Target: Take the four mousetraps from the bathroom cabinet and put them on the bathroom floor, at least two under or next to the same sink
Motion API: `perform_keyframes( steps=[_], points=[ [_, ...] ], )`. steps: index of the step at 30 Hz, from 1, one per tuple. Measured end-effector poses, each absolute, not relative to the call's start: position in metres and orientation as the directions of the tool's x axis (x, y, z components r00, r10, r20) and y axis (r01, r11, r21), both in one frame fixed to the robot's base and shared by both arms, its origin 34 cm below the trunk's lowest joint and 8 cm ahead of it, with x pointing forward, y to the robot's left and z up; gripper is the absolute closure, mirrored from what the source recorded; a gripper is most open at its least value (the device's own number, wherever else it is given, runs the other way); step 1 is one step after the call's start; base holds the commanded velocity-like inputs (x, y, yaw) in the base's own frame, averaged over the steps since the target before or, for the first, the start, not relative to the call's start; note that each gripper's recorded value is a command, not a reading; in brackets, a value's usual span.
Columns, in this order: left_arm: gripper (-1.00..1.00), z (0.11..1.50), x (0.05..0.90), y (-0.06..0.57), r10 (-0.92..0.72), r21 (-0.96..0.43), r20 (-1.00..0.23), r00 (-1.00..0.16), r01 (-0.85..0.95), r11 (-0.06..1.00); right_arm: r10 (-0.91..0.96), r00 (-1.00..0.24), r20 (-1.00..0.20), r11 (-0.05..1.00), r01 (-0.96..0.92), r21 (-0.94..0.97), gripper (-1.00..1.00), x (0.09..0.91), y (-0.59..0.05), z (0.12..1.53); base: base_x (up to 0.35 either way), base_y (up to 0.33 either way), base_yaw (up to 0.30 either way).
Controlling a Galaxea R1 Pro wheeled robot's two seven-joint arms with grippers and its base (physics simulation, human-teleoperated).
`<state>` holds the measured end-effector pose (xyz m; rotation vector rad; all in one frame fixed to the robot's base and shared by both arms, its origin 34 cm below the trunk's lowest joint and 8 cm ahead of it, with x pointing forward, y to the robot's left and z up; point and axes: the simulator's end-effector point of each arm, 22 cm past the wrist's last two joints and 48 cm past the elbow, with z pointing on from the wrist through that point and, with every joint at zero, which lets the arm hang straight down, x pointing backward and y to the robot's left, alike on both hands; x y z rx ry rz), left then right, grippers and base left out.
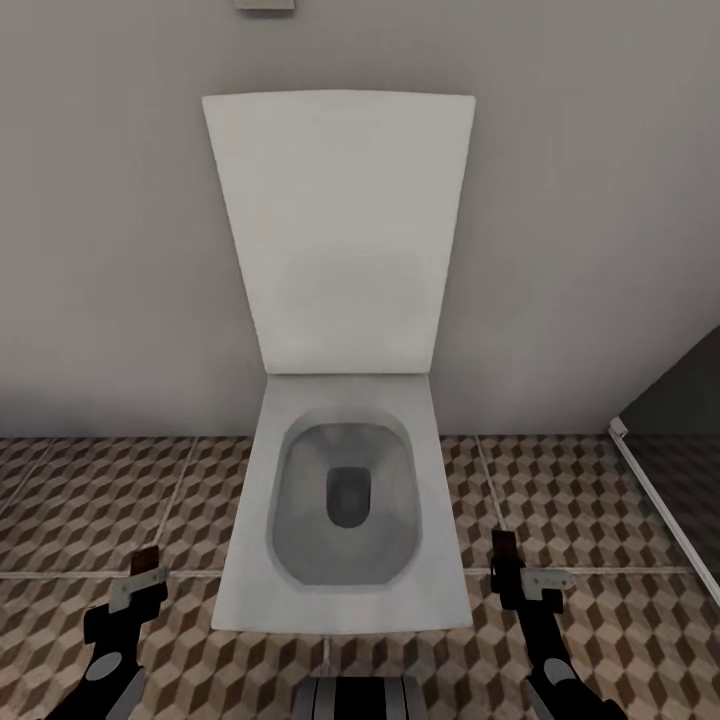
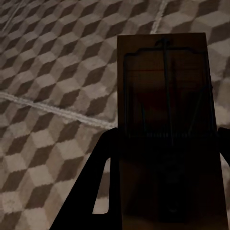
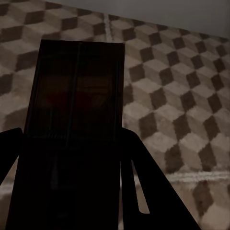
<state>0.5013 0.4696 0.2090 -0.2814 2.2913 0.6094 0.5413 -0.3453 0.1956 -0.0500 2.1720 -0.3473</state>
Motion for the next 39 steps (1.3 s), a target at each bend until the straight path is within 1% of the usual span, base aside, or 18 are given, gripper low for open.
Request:
perform_keyframes(
  steps=[5, 9, 12, 20, 24, 30, 35, 39],
  points=[
    [1.00, 0.226, 0.529, 0.460, -0.019, 0.312, -0.743, -0.669, -0.371, 0.875, -0.163, -0.590, -0.791, 0.960, 0.091, -0.266, 1.00, 0.541, -0.345, 0.195, 0.000, 0.000, 0.000],
    [1.00, 0.216, 0.531, 0.451, -0.033, 0.314, -0.683, -0.730, -0.334, 0.889, -0.163, -0.590, -0.791, 0.960, 0.091, -0.266, 1.00, 0.540, -0.345, 0.195, 0.000, 0.000, 0.000],
    [1.00, 0.208, 0.533, 0.437, -0.040, 0.285, -0.653, -0.756, -0.294, 0.912, -0.164, -0.590, -0.791, 0.960, 0.090, -0.266, 1.00, 0.540, -0.345, 0.195, 0.000, 0.000, 0.000],
    [1.00, 0.204, 0.533, 0.429, -0.033, 0.271, -0.644, -0.765, -0.268, 0.925, -0.169, -0.589, -0.790, 0.960, 0.081, -0.266, 1.00, 0.541, -0.342, 0.195, 0.000, 0.000, 0.000],
    [1.00, 0.209, 0.536, 0.433, -0.033, 0.274, -0.663, -0.748, -0.283, 0.919, -0.170, -0.590, -0.790, 0.961, 0.079, -0.265, 1.00, 0.540, -0.341, 0.194, 0.000, 0.000, 0.000],
    [1.00, 0.228, 0.553, 0.437, -0.024, 0.252, -0.751, -0.660, -0.319, 0.914, -0.169, -0.591, -0.789, 0.961, 0.079, -0.265, 1.00, 0.540, -0.341, 0.194, 0.000, 0.000, 0.000],
    [1.00, 0.230, 0.555, 0.438, -0.022, 0.249, -0.761, -0.649, -0.324, 0.913, -0.169, -0.591, -0.789, 0.961, 0.078, -0.265, 1.00, 0.540, -0.341, 0.194, 0.000, 0.000, 0.000],
    [1.00, 0.222, 0.551, 0.438, -0.022, 0.255, -0.751, -0.660, -0.320, 0.913, -0.169, -0.604, -0.779, 0.961, 0.074, -0.266, 1.00, 0.535, -0.341, 0.186, 0.000, 0.000, 0.000]
  ],
)
